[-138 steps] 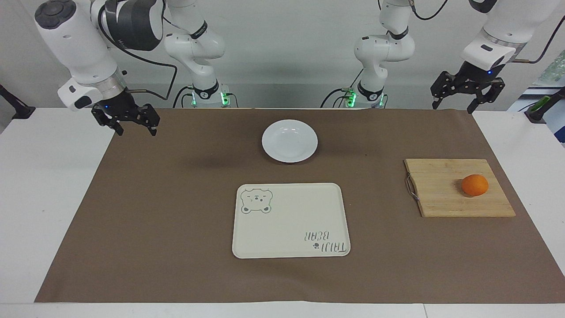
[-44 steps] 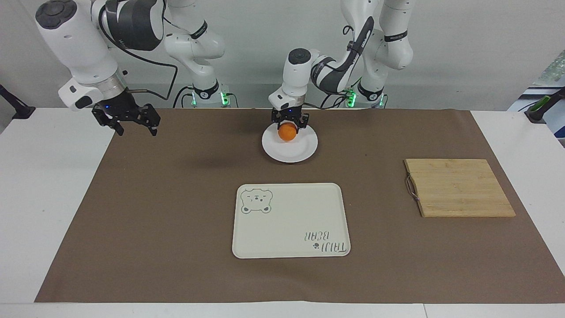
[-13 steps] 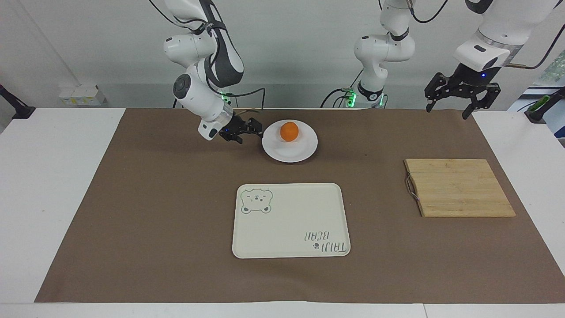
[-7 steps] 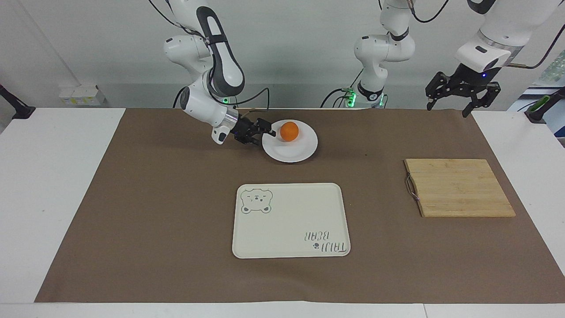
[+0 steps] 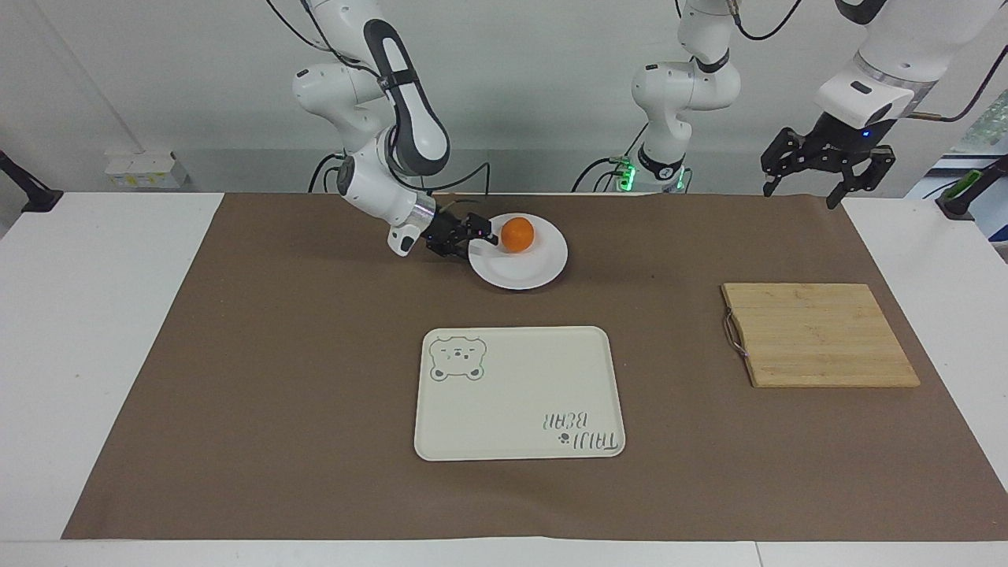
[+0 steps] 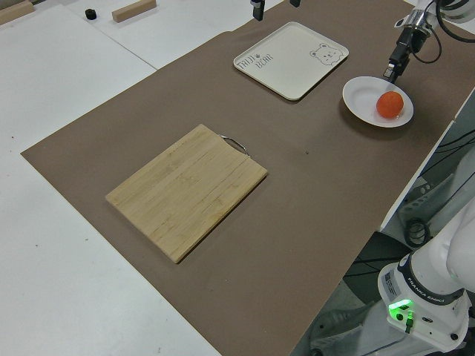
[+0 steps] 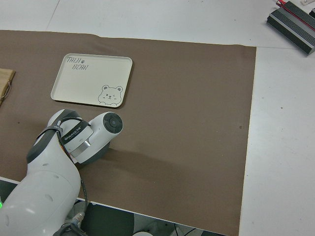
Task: Place orange and plate with both arms
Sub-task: 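Grip the white plate rim with the right gripper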
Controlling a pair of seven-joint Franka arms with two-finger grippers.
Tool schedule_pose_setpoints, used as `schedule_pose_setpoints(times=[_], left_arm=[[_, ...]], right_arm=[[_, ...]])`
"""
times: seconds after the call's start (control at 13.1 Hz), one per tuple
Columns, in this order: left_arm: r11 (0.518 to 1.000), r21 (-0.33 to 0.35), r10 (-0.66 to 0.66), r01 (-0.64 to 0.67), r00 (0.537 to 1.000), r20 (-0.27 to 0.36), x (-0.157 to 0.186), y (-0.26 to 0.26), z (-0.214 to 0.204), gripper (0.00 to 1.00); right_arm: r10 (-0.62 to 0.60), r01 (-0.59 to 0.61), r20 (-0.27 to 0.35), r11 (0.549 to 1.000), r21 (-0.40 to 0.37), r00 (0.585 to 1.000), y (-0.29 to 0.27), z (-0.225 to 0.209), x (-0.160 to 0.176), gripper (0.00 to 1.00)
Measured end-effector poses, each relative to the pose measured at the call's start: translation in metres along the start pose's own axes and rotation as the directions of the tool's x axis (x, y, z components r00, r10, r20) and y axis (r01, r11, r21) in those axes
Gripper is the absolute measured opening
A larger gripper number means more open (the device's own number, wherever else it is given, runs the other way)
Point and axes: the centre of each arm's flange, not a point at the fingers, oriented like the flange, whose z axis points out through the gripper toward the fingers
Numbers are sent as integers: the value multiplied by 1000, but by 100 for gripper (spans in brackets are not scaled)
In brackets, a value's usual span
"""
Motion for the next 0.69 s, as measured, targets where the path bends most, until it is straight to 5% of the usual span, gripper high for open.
schedule_pose_setpoints(times=[0.38,0.69], left_arm=[[1000,0,0,0,1000,0,0,0,0,100],[1000,0,0,0,1000,0,0,0,0,100]], right_arm=[[27,-28,-29,999,-20,999,1,19,-9,96],[16,-18,-53,998,-54,998,-7,37,-19,43]])
